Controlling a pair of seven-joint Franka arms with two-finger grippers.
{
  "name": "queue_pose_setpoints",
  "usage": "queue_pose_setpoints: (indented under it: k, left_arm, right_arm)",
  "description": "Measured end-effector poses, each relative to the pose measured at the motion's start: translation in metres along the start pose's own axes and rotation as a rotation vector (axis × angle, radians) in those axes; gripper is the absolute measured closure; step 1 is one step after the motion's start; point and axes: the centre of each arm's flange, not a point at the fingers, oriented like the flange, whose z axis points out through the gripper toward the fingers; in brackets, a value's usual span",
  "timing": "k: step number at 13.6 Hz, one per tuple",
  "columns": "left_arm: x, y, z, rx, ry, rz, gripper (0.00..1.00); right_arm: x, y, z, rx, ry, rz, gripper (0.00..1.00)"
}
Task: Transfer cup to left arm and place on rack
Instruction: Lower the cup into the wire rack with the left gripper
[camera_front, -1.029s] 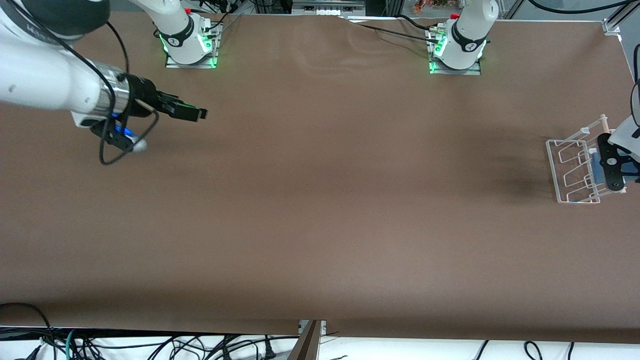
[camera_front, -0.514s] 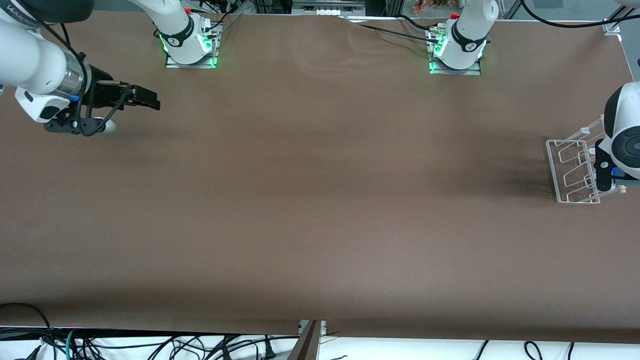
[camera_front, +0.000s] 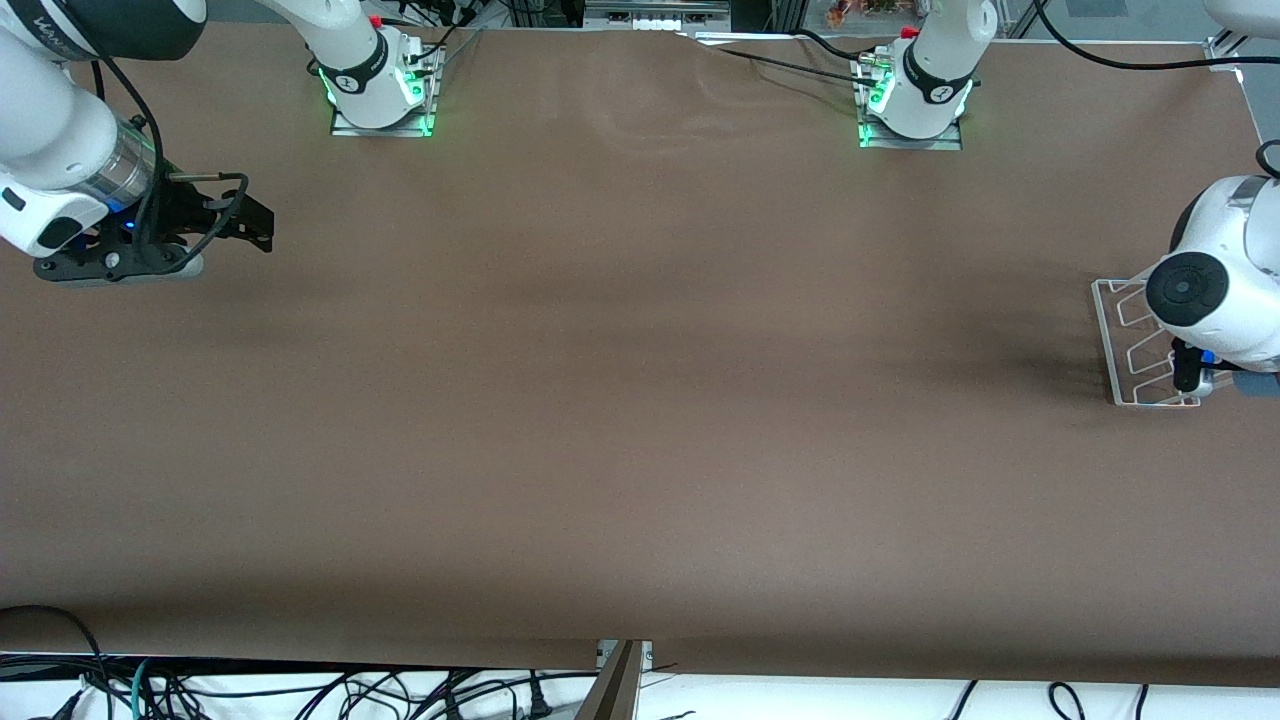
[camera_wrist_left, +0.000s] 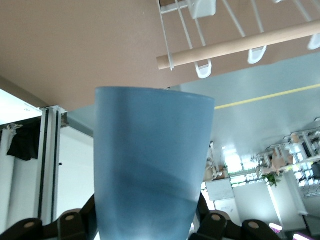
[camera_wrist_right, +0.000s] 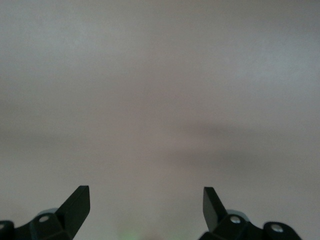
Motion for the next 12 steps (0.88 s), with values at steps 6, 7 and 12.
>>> queue_pose_setpoints:
  k: [6,7,12]
  left_arm:
    - [0.053,0.015,0.013,0.056,-0.095,-0.005,0.28]
    - [0.06,0.017,0.014,0.069,-0.096,-0.012,0.28]
    - [0.091,0.035,0.024,0.073,-0.09,-0.04,0.28]
  right_arm:
    - [0.008,0.003,-0.023,-0.011,0.066,0.008,0.0]
    - [0.012,0.003,-0.024,-0.012,0.076,0.01,0.0]
    - [0.034,-0.021,-0.011,-0.021,0.098,-0.002,0.0]
